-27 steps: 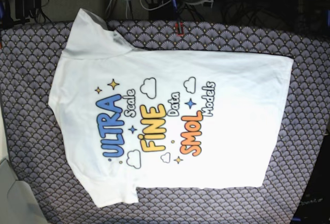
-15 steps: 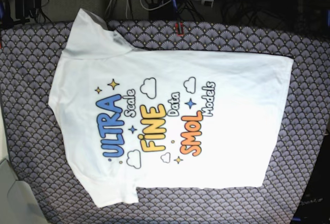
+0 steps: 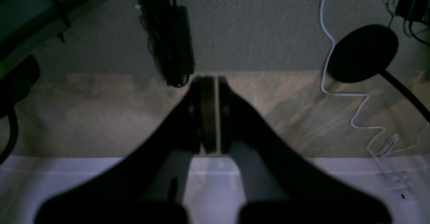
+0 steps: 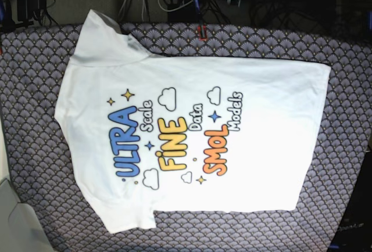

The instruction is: Fold the T-shirt properly

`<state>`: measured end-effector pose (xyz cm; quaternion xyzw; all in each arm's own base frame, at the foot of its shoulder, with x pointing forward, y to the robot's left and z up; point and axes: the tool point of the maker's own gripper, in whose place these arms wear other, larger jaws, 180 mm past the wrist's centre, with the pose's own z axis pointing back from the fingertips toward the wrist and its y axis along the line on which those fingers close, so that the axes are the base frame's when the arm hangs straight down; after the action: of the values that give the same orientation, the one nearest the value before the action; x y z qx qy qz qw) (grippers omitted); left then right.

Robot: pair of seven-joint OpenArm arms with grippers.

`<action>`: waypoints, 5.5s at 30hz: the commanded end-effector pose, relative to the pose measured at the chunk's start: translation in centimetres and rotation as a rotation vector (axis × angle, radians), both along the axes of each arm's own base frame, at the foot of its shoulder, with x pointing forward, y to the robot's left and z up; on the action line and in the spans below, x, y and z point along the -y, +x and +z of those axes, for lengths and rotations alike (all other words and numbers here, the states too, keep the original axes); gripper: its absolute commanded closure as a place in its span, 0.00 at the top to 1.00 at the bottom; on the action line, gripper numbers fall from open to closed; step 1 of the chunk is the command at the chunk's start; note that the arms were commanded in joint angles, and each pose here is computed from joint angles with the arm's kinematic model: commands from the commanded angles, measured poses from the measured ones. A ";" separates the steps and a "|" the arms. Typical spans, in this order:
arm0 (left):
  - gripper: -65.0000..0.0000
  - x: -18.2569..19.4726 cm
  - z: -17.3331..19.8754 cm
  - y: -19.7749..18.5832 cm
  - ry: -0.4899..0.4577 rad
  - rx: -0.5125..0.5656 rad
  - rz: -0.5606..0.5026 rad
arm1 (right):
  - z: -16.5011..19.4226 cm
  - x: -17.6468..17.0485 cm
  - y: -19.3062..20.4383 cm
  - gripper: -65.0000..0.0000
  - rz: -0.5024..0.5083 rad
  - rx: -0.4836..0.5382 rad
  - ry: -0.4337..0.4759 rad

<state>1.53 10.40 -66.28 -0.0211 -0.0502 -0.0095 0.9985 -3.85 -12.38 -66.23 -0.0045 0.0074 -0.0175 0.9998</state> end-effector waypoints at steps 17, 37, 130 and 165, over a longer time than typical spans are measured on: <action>0.01 -2.9 0.6 -2.5 0.040 0.033 -0.008 | 0.8 0.3 -1.3 0.00 0.002 0.051 -0.001; 0.01 -3.5 18.5 1.1 0.004 0.566 -0.111 | 19.0 4.0 3.2 0.00 0.110 0.574 -0.076; 0.50 -20.7 30.2 21.0 0.426 1.035 0.137 | 20.2 6.2 17.2 0.00 0.043 0.606 0.185; 0.50 -21.9 23.7 20.8 0.217 0.930 0.320 | 19.9 6.3 16.9 0.00 0.039 0.593 0.186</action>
<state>22.08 32.15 -43.01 0.0976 -0.4877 0.1395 0.8562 16.07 -18.05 -44.06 0.1167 -0.3566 -0.0135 0.9268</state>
